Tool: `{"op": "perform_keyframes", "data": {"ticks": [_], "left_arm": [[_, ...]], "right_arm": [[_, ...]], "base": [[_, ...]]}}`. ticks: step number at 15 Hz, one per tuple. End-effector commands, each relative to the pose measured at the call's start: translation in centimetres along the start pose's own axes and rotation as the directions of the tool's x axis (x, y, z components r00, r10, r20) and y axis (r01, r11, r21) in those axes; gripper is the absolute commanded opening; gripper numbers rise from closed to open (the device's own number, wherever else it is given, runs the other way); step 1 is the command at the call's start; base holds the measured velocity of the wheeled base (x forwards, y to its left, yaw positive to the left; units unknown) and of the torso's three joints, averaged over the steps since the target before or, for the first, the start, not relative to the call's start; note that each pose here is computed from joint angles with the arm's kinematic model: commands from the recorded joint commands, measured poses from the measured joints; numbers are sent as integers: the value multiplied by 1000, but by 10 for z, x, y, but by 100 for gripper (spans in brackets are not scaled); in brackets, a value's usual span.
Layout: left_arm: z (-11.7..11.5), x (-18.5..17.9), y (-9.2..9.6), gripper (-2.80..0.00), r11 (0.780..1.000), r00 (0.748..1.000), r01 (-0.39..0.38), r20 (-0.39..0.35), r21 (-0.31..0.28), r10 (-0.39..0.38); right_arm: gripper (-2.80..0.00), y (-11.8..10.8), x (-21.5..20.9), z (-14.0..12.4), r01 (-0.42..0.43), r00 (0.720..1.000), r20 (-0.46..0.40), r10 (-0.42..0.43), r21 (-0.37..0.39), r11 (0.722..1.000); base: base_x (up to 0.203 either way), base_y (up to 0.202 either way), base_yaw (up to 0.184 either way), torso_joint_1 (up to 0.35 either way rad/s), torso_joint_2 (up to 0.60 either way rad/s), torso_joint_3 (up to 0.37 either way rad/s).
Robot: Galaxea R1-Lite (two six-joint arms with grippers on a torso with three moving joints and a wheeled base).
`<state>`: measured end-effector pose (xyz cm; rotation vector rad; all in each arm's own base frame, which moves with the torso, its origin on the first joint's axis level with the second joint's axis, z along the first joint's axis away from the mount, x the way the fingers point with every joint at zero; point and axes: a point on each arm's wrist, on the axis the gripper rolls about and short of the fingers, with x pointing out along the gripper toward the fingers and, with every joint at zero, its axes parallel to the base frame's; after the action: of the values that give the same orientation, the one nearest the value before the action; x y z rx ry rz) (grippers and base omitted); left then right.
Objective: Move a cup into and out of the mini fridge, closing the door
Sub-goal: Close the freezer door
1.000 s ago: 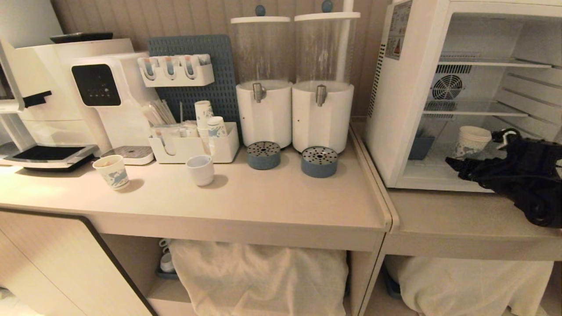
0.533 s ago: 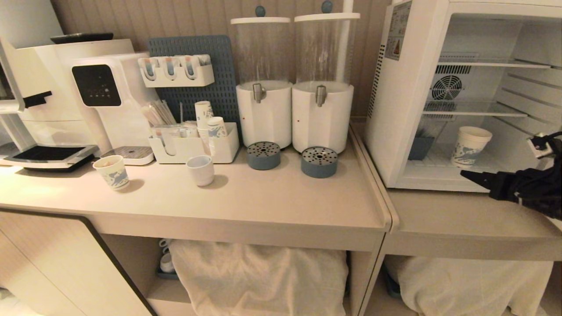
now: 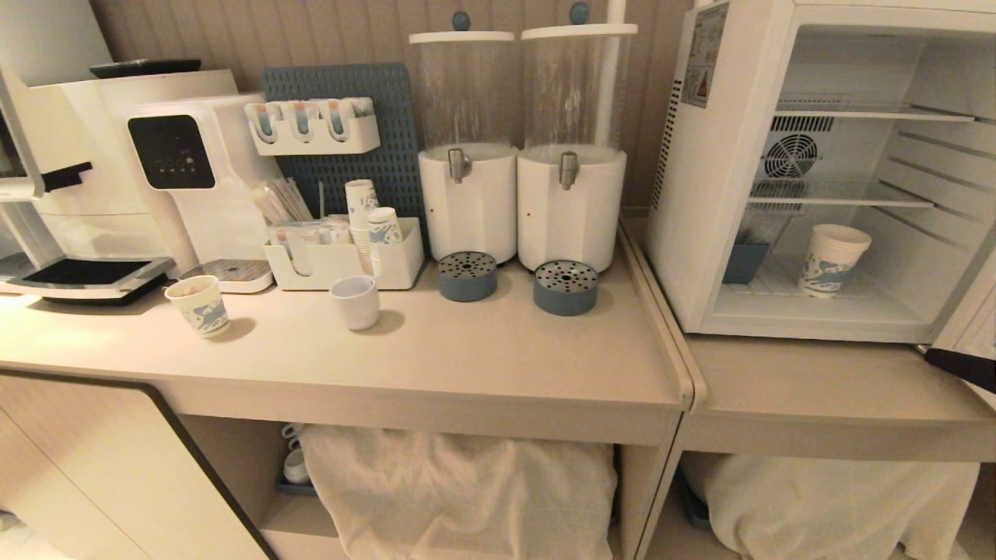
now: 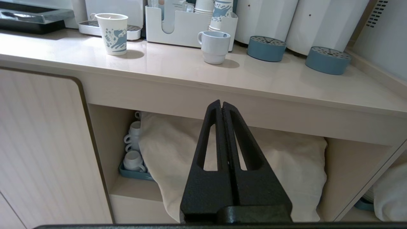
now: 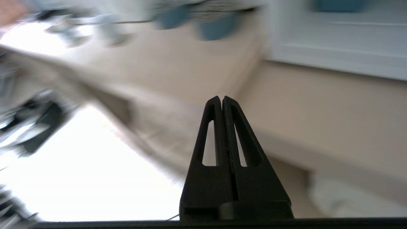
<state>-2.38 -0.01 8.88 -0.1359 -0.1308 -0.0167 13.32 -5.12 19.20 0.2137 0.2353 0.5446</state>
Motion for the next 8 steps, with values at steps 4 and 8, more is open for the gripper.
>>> {"op": "perform_keyframes", "data": {"ticks": [4, 8], "left_arm": [[-11, 2, 2, -280, 1000, 999, -4, -35, -12, 4], [-11, 2, 2, -280, 1000, 999, -4, -35, -14, 3]], "right_arm": [[-280, 78, -45, 4, -74, 997, 3, 74, -46, 996], [-280, 107, -59, 6, -132, 991, 3, 133, -92, 987]], "base": [[0, 0, 0, 0, 0, 0], [0, 0, 0, 0, 0, 0]]}}
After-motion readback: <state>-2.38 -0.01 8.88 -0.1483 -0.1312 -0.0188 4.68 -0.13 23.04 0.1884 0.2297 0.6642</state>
